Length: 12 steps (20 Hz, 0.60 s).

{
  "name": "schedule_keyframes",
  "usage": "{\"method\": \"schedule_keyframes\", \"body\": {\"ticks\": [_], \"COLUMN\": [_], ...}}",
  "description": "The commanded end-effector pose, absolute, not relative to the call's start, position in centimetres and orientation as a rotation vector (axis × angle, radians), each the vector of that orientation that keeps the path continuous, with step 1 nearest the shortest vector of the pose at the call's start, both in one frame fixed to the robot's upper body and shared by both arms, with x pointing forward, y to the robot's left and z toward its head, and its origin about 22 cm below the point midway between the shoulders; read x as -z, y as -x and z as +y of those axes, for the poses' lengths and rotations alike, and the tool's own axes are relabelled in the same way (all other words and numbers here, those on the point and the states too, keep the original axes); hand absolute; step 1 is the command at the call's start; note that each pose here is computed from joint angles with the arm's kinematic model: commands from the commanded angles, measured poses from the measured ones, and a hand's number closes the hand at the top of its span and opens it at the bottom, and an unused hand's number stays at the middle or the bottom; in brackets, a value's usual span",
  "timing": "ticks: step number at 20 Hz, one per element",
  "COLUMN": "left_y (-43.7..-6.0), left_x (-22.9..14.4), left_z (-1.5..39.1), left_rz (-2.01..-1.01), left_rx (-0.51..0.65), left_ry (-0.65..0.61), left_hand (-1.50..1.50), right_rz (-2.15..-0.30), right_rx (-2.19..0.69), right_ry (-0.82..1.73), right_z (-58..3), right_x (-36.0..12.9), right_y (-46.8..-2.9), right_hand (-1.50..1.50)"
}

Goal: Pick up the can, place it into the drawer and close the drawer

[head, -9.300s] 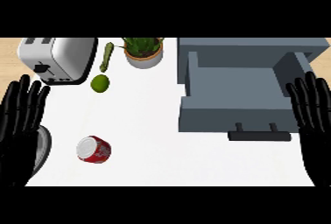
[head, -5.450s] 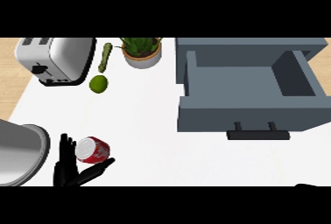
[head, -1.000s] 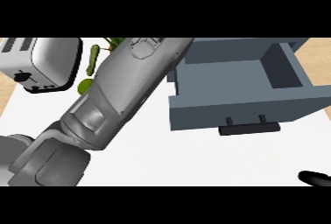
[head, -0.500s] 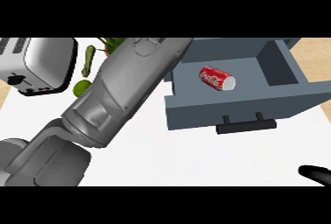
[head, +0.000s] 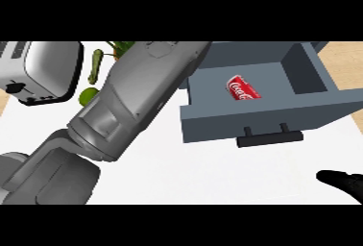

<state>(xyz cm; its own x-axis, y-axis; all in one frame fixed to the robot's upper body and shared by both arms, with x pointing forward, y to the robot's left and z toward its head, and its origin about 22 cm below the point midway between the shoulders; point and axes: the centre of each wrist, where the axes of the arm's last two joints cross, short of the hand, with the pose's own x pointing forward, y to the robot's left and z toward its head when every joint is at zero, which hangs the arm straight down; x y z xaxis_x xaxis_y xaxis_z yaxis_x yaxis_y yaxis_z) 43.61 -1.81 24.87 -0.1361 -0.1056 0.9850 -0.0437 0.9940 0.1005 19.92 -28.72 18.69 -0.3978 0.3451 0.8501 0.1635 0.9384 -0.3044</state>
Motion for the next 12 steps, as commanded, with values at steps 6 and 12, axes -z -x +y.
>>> {"method": "schedule_keyframes", "body": {"ticks": [6,12], "left_y": [-43.7,-43.3], "left_x": [-25.3,-25.9], "left_z": [-1.7,-2.3], "left_rz": [-1.702,-1.725], "left_rx": [-0.015,-0.005], "left_ry": [-0.043,-0.057], "left_hand": [-1.5,-1.5], "right_rz": [-1.988,-1.935], "right_rx": [-0.518,-0.734], "right_ry": [0.611,0.742], "right_z": [-27.0,-24.9], "right_x": [-19.4,-16.5], "right_y": [-22.2,-26.2], "right_hand": [-1.5,-1.5]}}
